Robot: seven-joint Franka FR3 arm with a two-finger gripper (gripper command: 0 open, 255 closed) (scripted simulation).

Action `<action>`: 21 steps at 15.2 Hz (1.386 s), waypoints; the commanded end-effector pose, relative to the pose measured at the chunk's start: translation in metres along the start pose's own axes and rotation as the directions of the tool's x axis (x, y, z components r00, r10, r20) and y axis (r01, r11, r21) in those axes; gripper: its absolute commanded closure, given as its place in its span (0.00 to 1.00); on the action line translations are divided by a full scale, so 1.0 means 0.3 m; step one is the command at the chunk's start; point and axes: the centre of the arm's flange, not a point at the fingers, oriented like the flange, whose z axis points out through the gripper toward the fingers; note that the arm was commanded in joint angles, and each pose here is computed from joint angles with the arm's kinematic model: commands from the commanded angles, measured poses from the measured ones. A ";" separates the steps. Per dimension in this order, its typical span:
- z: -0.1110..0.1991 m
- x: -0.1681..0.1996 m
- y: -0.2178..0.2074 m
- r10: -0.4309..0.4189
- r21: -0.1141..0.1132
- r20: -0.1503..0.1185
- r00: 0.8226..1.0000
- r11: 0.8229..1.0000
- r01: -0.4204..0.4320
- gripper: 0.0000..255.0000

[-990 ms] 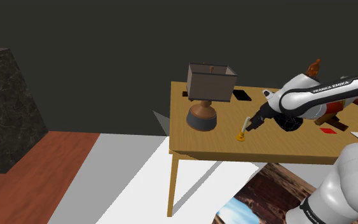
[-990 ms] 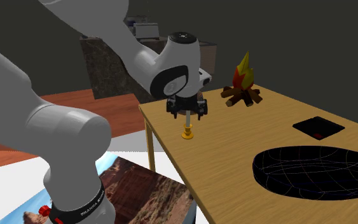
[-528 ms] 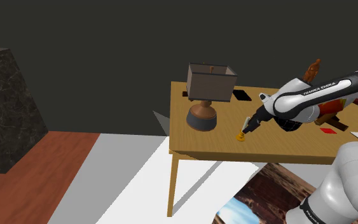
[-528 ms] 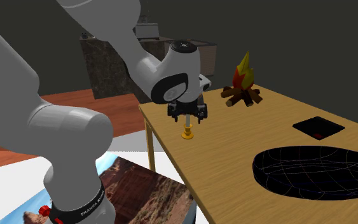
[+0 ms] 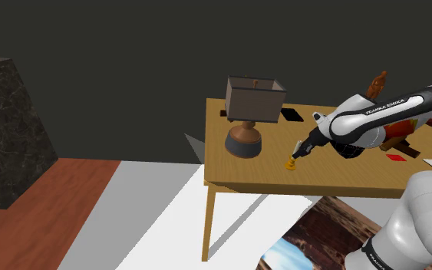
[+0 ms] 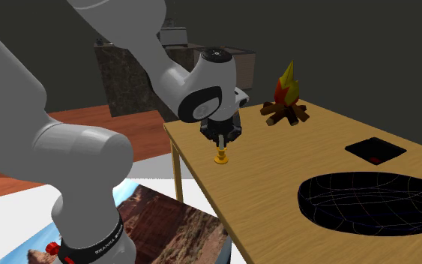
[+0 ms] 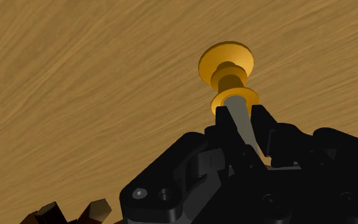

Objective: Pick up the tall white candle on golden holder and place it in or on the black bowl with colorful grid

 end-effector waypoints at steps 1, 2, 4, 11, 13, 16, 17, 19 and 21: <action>0.000 0.000 -0.001 0.000 0.000 0.000 1.000 1.000 0.000 1.00; 0.000 0.000 0.000 0.000 0.000 0.000 1.000 1.000 0.000 1.00; 0.000 0.000 0.000 0.000 0.000 0.000 1.000 1.000 0.000 1.00; -0.079 0.037 0.001 0.000 0.000 0.000 1.000 1.000 0.000 1.00; -0.111 0.051 0.001 0.000 0.000 0.000 1.000 1.000 0.000 1.00; -0.159 0.073 0.002 0.000 0.000 0.000 1.000 1.000 0.000 1.00; -0.175 0.081 0.002 0.000 0.000 0.000 1.000 1.000 0.000 1.00; -0.207 0.096 0.002 0.000 0.000 0.000 1.000 1.000 0.000 1.00; -0.239 0.110 0.002 0.000 0.000 0.000 1.000 1.000 0.000 1.00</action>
